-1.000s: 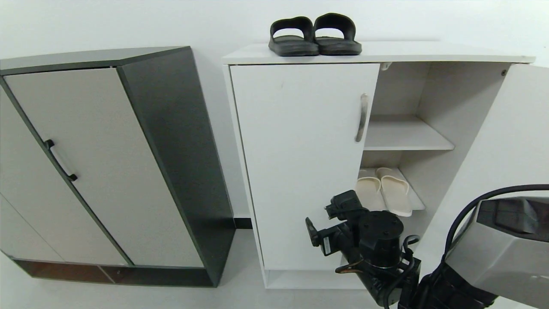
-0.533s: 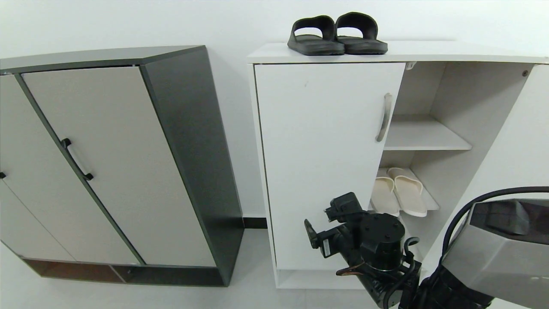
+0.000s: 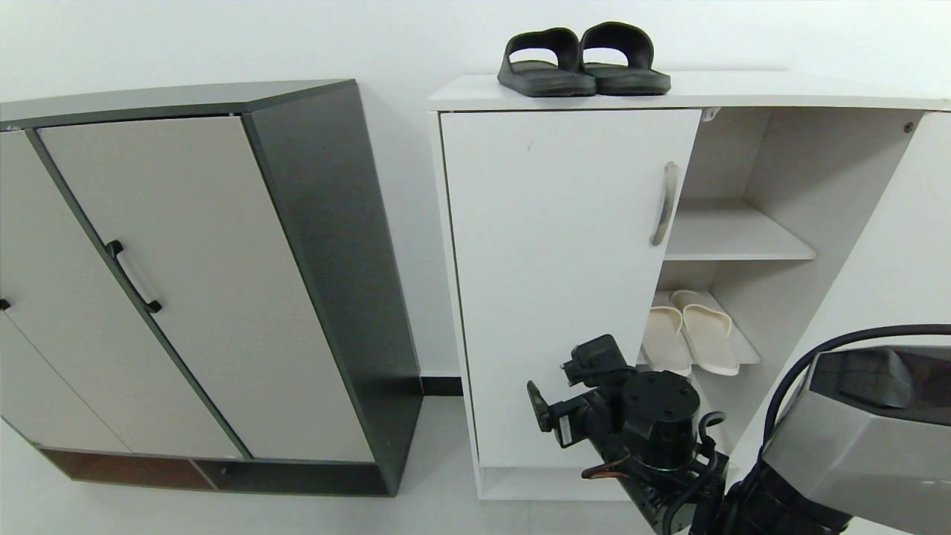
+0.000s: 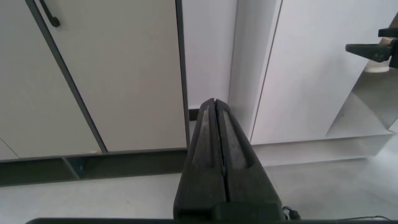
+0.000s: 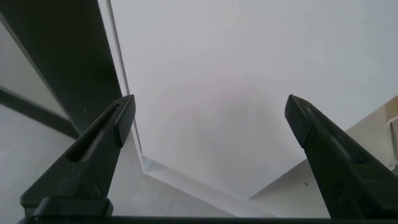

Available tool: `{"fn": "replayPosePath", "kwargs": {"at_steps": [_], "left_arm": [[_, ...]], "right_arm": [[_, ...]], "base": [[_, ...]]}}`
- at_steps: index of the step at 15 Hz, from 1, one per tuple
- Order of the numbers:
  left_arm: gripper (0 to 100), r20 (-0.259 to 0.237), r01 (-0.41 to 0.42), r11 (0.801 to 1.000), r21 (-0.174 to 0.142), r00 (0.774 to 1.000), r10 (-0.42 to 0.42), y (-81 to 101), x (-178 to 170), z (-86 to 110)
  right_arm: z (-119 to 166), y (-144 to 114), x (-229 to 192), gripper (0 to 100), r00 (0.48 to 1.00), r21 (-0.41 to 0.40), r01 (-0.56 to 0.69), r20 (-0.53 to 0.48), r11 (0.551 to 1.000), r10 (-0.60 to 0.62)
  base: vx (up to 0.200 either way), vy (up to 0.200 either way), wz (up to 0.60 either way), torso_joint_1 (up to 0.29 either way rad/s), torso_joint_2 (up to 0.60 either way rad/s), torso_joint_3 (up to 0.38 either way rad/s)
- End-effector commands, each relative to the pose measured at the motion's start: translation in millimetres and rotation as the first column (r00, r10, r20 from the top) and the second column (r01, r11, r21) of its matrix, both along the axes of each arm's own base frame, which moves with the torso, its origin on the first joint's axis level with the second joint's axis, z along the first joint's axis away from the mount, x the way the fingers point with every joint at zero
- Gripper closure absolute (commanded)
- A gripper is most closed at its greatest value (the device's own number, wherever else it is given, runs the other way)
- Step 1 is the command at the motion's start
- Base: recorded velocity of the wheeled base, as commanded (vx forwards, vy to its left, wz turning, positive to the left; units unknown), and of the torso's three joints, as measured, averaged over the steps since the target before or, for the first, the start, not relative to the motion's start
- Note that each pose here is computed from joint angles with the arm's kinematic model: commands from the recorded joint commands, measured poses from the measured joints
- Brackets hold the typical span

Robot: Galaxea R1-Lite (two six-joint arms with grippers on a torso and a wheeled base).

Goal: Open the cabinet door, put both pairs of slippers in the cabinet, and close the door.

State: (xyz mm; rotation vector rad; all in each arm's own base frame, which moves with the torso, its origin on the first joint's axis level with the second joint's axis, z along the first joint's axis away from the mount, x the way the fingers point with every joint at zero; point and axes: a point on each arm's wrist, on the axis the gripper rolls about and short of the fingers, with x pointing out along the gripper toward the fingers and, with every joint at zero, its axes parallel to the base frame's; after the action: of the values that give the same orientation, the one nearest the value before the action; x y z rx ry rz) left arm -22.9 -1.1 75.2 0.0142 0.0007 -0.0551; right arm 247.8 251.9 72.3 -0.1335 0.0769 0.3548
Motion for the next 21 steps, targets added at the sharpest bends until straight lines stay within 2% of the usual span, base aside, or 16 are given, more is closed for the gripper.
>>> {"fn": "replayPosePath", "kwargs": {"at_steps": [1, 4, 10, 21], "left_arm": [[100, 0.0, 0.0, 1.0, 0.001, 1.0, 0.0, 0.0, 0.1, 0.1], [100, 0.0, 0.0, 1.0, 0.0, 1.0, 0.0, 0.0, 0.1, 0.1], [100, 0.0, 0.0, 1.0, 0.0, 1.0, 0.0, 0.0, 0.1, 0.1], [100, 0.0, 0.0, 1.0, 0.0, 1.0, 0.0, 0.0, 0.1, 0.1]], "right_arm": [[-1.9, 1.0, 0.4, 0, 1.0, -0.002, -0.001, -0.002, 1.0, 0.001], [-1.9, 0.7, 0.8, 0, 1.0, -0.002, -0.001, -0.002, 1.0, 0.001], [-1.9, 1.1, 0.4, 0, 1.0, -0.002, -0.002, -0.002, 1.0, 0.002], [-1.4, 1.4, -0.1, 0, 1.0, -0.001, -0.004, -0.001, 1.0, 0.004]], "base": [[0.0, 0.0, 0.0, 0.002, -0.19, -0.198], [0.0, 0.0, 0.0, 0.022, -0.21, -0.329], [0.0, 0.0, 0.0, 0.086, -0.5, -0.353], [0.0, 0.0, 0.0, 0.164, -0.49, -0.318]]}}
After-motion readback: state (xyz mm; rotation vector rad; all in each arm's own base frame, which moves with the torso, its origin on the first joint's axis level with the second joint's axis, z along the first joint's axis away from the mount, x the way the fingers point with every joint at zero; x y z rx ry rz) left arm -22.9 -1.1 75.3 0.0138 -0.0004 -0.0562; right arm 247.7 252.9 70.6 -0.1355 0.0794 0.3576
